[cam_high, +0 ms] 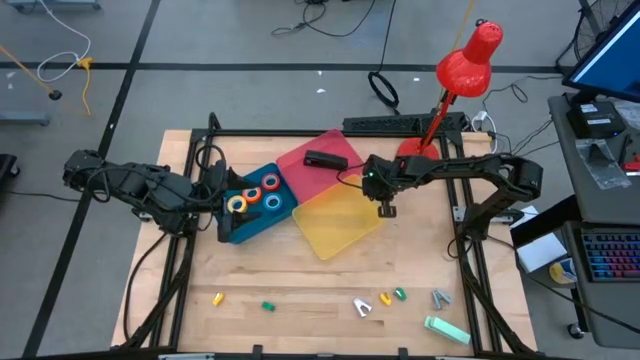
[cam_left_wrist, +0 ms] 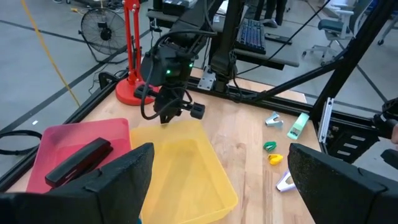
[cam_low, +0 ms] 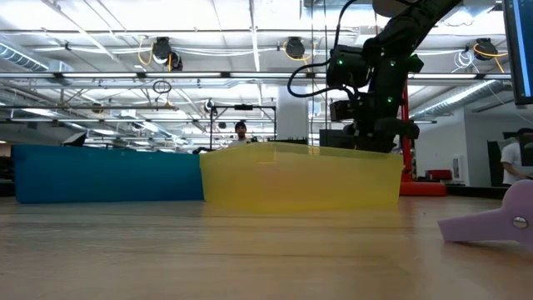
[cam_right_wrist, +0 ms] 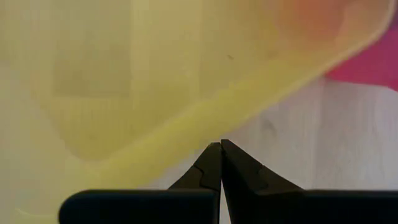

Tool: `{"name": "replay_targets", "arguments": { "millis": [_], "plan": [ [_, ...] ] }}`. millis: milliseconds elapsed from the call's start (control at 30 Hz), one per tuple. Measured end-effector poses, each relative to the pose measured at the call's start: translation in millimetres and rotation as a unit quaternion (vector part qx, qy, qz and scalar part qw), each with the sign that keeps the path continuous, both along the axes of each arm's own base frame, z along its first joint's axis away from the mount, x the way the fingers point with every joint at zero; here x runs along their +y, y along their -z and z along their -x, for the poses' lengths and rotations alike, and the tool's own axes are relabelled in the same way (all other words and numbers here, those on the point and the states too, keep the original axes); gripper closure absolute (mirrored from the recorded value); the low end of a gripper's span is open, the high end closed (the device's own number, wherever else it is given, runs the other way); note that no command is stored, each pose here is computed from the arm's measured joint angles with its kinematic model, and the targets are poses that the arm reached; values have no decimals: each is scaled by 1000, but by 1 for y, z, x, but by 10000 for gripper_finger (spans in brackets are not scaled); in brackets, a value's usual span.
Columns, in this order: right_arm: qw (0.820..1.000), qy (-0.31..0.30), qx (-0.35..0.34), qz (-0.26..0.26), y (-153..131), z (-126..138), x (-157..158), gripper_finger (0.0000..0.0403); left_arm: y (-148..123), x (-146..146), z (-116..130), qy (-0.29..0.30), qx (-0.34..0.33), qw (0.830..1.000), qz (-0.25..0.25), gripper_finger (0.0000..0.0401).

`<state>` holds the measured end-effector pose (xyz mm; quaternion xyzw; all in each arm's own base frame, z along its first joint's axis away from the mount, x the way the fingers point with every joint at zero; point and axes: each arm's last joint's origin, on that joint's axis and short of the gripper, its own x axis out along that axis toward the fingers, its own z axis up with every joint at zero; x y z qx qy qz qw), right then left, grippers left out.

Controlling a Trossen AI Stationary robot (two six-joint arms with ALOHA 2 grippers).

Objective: Pick and place Stapler, Stapler remover, tape
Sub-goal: Adjust the yellow bin

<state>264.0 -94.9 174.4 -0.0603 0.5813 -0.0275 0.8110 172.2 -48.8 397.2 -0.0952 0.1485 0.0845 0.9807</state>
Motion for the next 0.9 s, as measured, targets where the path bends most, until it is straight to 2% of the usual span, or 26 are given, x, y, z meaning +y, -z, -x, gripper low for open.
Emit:
{"name": "replay_targets", "arguments": {
  "millis": [900],
  "plan": [
    [998, -19, -59, -10, -4, -17, 22, 403, 0, 0, 0, 2, 0, 1000, -6, 34]
  ]
}}
